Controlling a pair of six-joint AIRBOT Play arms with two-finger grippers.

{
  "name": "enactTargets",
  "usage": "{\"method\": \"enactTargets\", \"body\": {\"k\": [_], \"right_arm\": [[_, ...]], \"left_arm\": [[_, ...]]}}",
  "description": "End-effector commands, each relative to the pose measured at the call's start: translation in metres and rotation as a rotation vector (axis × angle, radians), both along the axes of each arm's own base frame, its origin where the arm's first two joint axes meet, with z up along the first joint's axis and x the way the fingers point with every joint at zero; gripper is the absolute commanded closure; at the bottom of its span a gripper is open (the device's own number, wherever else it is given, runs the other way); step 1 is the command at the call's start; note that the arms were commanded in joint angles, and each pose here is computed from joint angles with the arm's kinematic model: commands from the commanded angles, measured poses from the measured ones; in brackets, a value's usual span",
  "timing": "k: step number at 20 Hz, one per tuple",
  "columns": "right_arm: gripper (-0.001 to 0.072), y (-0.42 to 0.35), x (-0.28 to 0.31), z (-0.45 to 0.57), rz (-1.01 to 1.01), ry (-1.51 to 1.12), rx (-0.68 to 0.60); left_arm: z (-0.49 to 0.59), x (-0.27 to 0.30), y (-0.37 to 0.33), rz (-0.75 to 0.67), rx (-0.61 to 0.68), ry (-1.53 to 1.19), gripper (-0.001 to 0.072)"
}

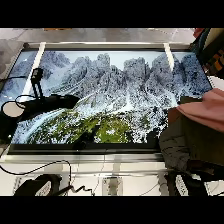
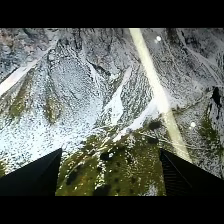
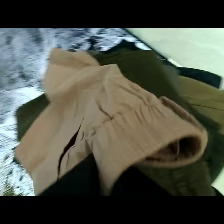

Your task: Fold the clothes and pants, and hang the long-sleeved shirts on hangers.

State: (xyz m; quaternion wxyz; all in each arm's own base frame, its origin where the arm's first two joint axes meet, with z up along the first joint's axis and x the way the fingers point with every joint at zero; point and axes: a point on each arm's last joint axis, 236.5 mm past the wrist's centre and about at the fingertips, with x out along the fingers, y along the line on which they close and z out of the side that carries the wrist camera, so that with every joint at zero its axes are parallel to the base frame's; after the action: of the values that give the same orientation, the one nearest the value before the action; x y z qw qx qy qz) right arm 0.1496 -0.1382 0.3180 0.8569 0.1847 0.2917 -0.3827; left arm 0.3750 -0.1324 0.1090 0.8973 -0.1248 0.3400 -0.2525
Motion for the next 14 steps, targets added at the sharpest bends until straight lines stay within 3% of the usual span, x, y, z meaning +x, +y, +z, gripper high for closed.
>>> {"method": "enactTargets", "body": {"k": [1, 2, 7, 8, 10, 11, 12, 14], "right_arm": [[0.0204, -0.022, -0.031, 0.0, -0.14, 0.056, -0.042], [0.0033, -0.022, -0.031, 0.0, -0.135, 0.063, -0.049], [0.0038, -0.021, -0.013, 0.012, -0.08, 0.0, -0.082], [0.009, -0.015, -0.002, 0.015, -0.038, -0.032, -0.076], [0.0479, 0.013, 0.037, 0.017, 0.119, -0.114, -0.009], [0.0639, 0.038, 0.062, 0.019, 0.242, -0.163, 0.044], [0.0691, 0.065, 0.084, 0.02, 0.377, -0.19, 0.088], [0.0691, 0.119, 0.119, 0.015, 0.652, -0.195, 0.188]], "left_arm": [[0.003, 0.0, -0.002, 0.001, -0.016, -0.002, 0.0009], [0.003, 0.0, -0.002, 0.001, -0.016, -0.002, 0.0009], [0.003, 0.0, -0.002, 0.001, -0.016, -0.002, 0.0009], [0.003, 0.0, -0.002, 0.001, -0.016, -0.002, 0.0009], [0.003, 0.0, -0.002, 0.001, -0.016, -0.002, 0.0008], [0.003, 0.0, -0.002, 0.002, -0.016, -0.003, 0.0009], [0.003, 0.0, -0.002, 0.002, -0.016, -0.002, 0.0009], [0.002, 0.0, -0.002, 0.001, -0.016, 0.001, 0.0009]]}}
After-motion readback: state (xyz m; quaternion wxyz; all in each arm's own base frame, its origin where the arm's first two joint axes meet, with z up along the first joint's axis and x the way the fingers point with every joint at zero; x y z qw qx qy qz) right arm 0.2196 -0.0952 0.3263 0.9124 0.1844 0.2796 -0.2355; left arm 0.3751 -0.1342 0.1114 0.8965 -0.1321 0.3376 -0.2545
